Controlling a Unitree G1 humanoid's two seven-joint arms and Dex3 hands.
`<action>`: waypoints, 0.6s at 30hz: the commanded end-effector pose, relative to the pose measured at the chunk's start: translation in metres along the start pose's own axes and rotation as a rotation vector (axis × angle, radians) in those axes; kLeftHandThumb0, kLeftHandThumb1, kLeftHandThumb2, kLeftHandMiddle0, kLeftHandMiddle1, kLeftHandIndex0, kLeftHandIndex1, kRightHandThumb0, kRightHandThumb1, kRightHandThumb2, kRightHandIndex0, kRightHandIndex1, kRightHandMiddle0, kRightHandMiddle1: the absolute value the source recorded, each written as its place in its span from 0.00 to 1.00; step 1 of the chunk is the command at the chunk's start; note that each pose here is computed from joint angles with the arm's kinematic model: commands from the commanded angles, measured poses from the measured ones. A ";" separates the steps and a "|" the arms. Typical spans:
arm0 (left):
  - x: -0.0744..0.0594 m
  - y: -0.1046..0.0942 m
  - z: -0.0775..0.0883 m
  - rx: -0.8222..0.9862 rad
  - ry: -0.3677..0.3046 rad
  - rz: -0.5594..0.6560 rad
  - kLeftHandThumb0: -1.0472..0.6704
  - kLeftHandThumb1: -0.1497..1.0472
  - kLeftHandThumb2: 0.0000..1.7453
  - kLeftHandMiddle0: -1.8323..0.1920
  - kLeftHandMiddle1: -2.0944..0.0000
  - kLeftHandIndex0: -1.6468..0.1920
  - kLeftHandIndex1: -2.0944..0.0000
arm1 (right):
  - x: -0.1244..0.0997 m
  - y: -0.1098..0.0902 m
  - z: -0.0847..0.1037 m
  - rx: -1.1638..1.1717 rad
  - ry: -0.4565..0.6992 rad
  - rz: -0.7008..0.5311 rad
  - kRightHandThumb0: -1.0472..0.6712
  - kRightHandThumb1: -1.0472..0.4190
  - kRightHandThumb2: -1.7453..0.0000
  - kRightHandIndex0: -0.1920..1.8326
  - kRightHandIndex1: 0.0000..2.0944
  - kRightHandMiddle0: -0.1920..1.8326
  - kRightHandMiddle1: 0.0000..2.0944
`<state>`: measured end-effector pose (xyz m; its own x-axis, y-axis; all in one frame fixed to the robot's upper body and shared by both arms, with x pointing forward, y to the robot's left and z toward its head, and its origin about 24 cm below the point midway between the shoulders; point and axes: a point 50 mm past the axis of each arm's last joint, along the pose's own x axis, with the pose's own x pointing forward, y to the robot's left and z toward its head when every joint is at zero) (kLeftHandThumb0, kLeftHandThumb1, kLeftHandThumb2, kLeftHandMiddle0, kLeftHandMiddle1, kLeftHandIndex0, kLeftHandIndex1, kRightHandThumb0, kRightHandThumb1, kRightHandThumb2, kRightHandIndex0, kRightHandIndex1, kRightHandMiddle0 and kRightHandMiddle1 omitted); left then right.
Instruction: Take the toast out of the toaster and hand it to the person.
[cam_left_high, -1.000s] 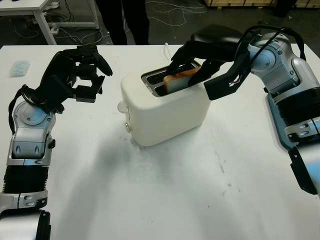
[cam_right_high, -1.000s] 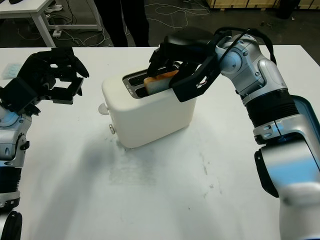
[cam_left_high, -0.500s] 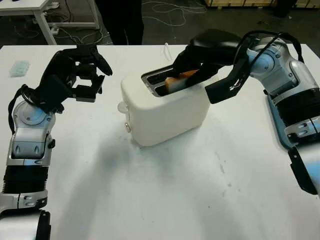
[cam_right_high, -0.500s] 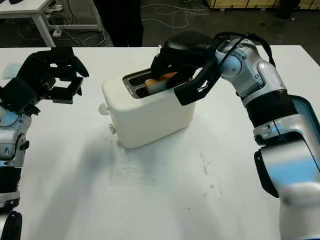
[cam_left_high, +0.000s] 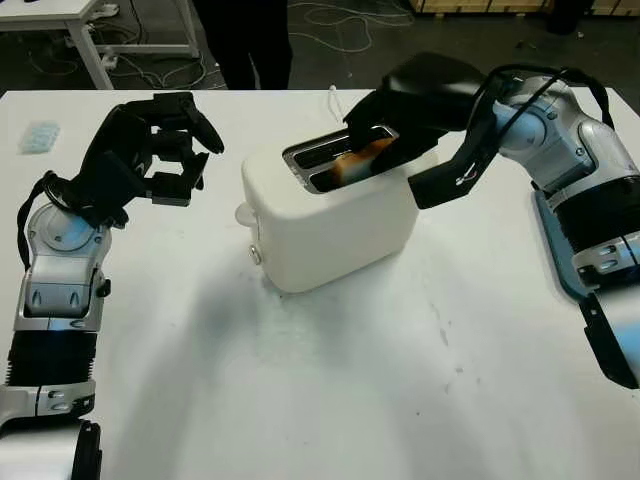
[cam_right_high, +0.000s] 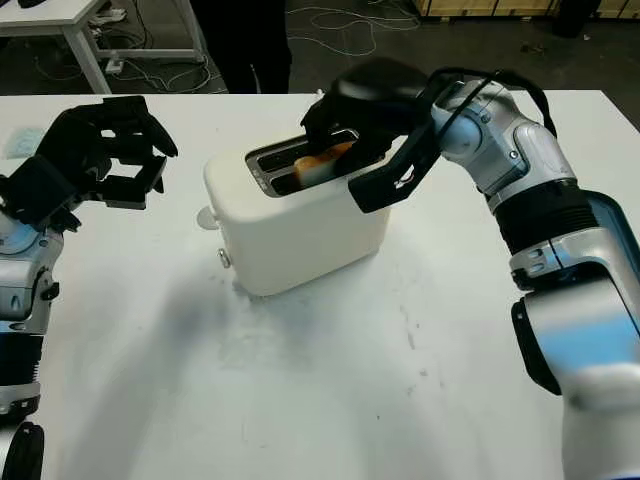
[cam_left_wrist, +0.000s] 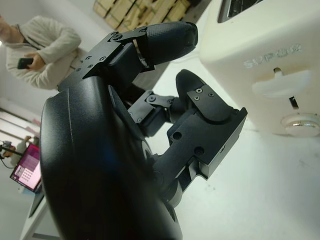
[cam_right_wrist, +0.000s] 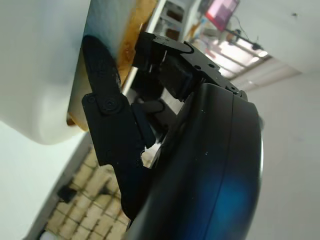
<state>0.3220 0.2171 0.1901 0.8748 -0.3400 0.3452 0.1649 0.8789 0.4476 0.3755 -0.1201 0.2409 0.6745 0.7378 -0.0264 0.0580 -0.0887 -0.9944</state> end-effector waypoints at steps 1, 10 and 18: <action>0.002 0.002 0.003 0.014 -0.017 -0.002 0.60 0.48 0.71 0.40 0.32 0.49 0.39 | -0.002 -0.006 -0.005 -0.041 0.006 -0.031 0.24 0.09 0.80 0.61 0.83 0.46 0.78; 0.001 0.002 0.003 0.021 -0.021 0.003 0.60 0.48 0.71 0.40 0.32 0.49 0.39 | -0.006 -0.009 -0.028 -0.037 0.075 -0.176 0.28 0.09 0.75 0.59 0.83 0.47 0.83; 0.000 0.002 0.006 0.019 -0.010 -0.006 0.62 0.49 0.70 0.41 0.32 0.49 0.39 | -0.017 -0.029 -0.046 0.156 0.139 -0.327 0.30 0.09 0.83 0.56 0.83 0.45 0.83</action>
<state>0.3211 0.2158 0.1939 0.8706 -0.3444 0.3513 0.1639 0.8764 0.4529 0.3961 -0.1587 0.2565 0.7411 0.6287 0.2356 0.1602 0.1753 -0.9714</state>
